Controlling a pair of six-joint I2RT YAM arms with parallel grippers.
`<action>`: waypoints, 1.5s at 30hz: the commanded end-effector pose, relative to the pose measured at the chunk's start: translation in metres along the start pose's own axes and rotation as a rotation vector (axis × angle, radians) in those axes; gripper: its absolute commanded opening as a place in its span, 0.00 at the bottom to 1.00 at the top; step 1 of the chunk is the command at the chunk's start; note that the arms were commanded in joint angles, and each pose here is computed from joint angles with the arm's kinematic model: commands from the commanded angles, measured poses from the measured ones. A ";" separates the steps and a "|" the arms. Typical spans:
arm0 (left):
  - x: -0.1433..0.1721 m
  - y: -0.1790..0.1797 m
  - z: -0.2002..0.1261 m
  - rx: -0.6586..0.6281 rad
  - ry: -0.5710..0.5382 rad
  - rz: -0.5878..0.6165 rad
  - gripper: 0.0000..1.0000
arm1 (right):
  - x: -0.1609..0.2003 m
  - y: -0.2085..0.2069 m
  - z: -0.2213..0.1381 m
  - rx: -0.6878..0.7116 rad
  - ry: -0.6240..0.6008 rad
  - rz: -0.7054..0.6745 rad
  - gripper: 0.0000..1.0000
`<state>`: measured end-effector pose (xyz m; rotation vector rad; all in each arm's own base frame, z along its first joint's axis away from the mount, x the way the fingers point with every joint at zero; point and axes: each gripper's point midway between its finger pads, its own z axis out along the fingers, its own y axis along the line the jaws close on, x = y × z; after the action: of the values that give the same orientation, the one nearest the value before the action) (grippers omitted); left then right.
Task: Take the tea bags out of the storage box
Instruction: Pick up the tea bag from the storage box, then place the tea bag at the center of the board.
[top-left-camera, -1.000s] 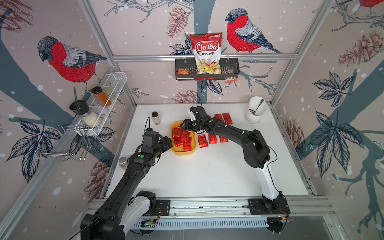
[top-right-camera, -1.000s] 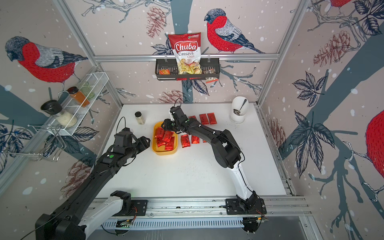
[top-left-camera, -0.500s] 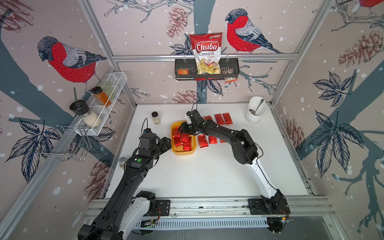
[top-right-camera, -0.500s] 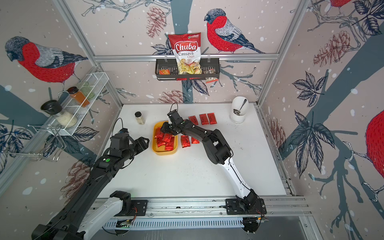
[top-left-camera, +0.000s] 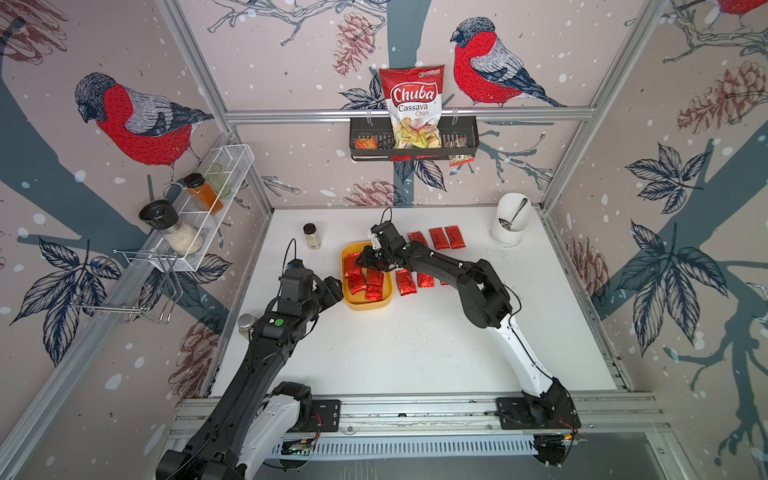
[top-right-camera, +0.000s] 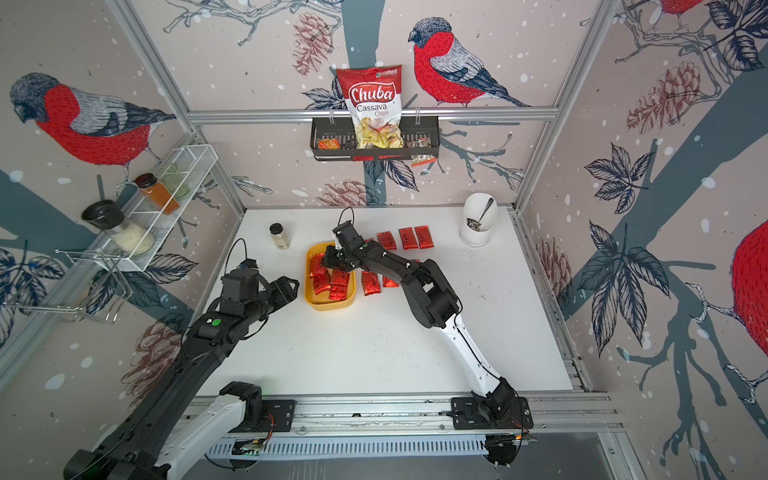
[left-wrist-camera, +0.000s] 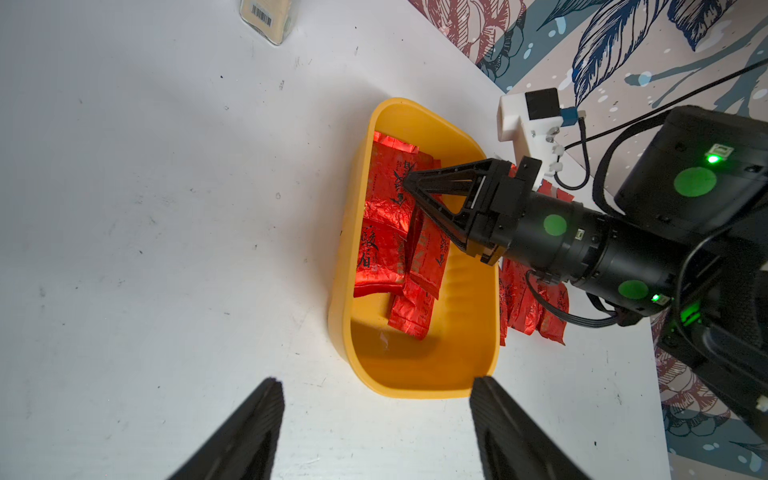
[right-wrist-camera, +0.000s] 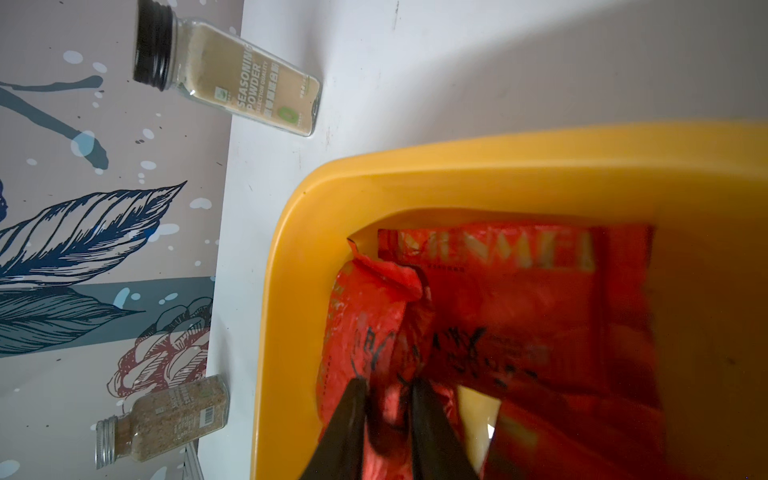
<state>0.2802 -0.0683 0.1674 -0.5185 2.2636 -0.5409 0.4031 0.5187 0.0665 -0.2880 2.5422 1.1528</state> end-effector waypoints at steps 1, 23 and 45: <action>0.000 -0.001 0.001 0.007 0.003 0.010 0.76 | -0.003 0.014 -0.007 -0.037 -0.007 -0.009 0.16; 0.007 -0.023 0.011 0.105 0.062 0.014 0.74 | -0.034 0.000 -0.186 -0.147 -0.113 -0.042 0.00; 0.029 -0.057 0.032 0.187 0.156 0.107 0.73 | 0.006 -0.245 -0.303 0.412 -0.048 0.085 0.00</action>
<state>0.2917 -0.1321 0.1510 -0.3178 2.3796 -0.7279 0.4085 0.1342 0.0901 -0.0015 2.6569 0.6863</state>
